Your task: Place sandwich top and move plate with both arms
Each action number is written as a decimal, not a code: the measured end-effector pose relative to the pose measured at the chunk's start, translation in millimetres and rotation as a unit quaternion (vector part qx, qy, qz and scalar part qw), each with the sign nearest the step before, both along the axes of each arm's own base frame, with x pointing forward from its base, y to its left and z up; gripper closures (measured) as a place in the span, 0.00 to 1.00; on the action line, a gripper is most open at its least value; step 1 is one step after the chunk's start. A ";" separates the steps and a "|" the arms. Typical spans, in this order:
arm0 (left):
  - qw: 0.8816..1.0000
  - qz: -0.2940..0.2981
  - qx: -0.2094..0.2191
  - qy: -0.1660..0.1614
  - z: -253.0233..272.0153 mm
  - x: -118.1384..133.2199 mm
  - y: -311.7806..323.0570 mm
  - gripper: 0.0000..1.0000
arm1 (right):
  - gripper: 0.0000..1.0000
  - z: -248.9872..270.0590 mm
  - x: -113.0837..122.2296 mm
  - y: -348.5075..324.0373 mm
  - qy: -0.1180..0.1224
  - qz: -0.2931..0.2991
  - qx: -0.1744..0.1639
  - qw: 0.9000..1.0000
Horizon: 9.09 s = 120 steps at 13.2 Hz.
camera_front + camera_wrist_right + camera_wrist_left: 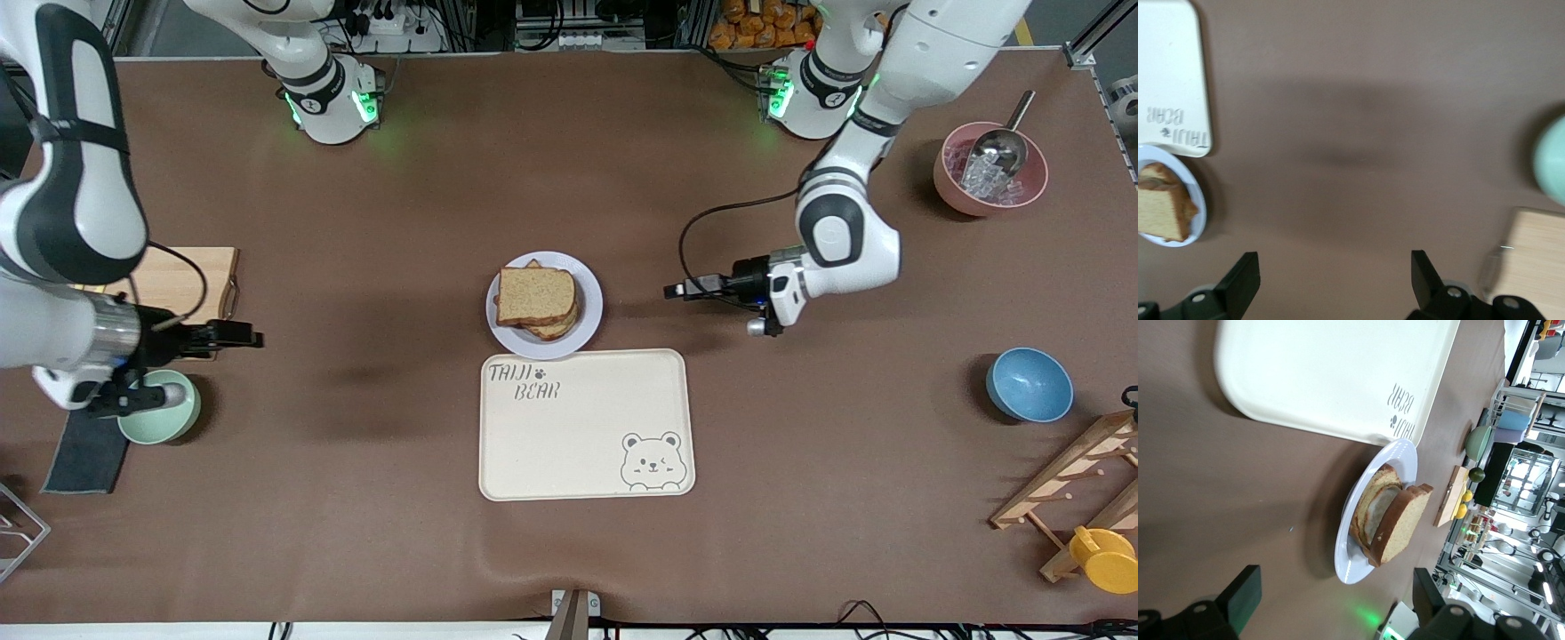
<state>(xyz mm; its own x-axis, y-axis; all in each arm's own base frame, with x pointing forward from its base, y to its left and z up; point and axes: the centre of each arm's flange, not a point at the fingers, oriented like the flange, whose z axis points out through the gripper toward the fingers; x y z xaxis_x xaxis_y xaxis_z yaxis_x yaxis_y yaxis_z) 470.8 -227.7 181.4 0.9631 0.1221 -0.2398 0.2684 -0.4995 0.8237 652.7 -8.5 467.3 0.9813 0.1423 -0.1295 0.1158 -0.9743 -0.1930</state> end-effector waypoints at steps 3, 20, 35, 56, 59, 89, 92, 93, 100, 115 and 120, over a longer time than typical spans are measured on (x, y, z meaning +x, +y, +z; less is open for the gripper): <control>0.999 0.006 -0.016 -0.031 -25.2 -11.1 -9.4 0.07 | 0.00 93.2 -19.0 -7.4 -0.028 0.013 -0.039 0.999; 0.995 -0.005 -0.070 -0.070 -64.6 -10.2 -84.0 0.32 | 0.00 152.1 -86.8 -13.0 -0.067 0.005 -0.059 0.996; 0.993 -0.013 -0.076 -0.093 -90.5 -26.4 -100.3 0.88 | 0.00 153.8 -83.4 -5.3 -0.085 -0.009 -0.066 0.994; 0.956 0.155 -0.202 -0.143 4.4 56.0 -52.5 0.96 | 0.00 147.5 -83.9 8.5 -0.077 -0.020 -0.077 0.994; 0.961 0.140 -0.191 -0.143 13.2 80.6 -27.7 0.96 | 0.00 143.5 -84.1 7.5 -0.073 -0.022 -0.078 0.994; 0.988 0.042 -0.098 -0.109 -77.2 164.8 3.7 0.78 | 0.00 127.3 -77.7 -5.8 -0.063 -0.035 -0.080 0.994; 0.988 0.051 -0.099 -0.107 -70.7 173.3 7.8 0.42 | 0.00 124.7 -76.9 -5.9 -0.061 -0.035 -0.080 0.994; 0.988 0.057 -0.101 -0.101 -67.2 176.1 8.1 0.31 | 0.00 124.0 -76.8 -5.9 -0.060 -0.035 -0.080 0.994; 0.994 0.043 -0.076 -0.067 -37.1 187.0 12.5 0.00 | 0.00 123.5 -76.3 -6.5 -0.061 -0.036 -0.080 0.994; 0.957 -0.147 0.239 -0.073 208.1 211.3 176.3 0.00 | 0.00 118.9 -74.0 -6.8 -0.058 -0.036 -0.080 0.994; 0.883 -0.198 0.417 -0.083 291.1 186.4 204.4 0.00 | 0.00 116.8 -73.7 -6.9 -0.056 -0.036 -0.081 0.995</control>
<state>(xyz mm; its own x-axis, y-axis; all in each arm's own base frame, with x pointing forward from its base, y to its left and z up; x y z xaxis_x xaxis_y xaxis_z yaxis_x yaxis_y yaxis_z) 657.2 -23.3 472.5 0.9833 -0.1646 -0.0780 -0.1531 -0.9788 0.1360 579.0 -15.5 584.1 0.9978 0.0579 -0.0337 0.0572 -0.9981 -0.0235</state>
